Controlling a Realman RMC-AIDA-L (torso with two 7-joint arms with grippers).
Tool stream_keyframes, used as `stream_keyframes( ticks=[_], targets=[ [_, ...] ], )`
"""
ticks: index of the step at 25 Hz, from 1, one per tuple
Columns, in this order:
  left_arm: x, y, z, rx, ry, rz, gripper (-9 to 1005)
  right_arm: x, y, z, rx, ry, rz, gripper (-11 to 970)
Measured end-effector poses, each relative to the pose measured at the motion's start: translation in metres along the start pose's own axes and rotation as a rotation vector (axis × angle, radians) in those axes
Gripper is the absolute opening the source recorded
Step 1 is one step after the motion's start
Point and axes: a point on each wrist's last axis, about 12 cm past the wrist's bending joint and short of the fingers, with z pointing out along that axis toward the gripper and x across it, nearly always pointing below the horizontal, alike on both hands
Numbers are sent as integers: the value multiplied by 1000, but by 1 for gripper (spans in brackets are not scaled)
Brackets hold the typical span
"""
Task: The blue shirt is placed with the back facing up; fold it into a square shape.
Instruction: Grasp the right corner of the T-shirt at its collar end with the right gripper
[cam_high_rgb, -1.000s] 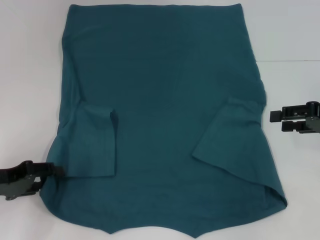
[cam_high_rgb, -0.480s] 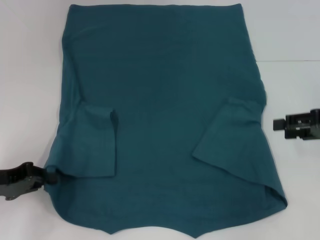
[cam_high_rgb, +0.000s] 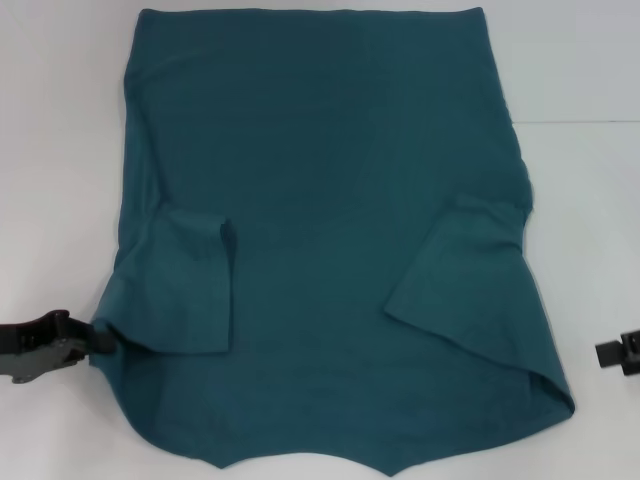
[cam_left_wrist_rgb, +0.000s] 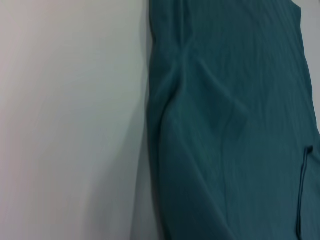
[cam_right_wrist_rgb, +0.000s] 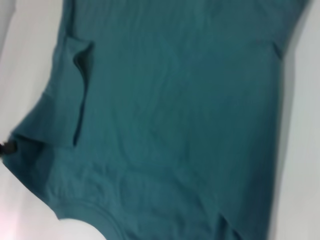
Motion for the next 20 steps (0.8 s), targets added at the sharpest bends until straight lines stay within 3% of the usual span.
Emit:
stream_keyframes(
  ticks=[7, 20],
  targets=[
    [-3, -2, 1, 0, -6, 6, 26, 7, -1, 14, 7, 13, -136, 647],
    [-2, -2, 2, 5, -5, 1, 27, 4, 2, 22, 13, 10, -152, 633]
  ],
)
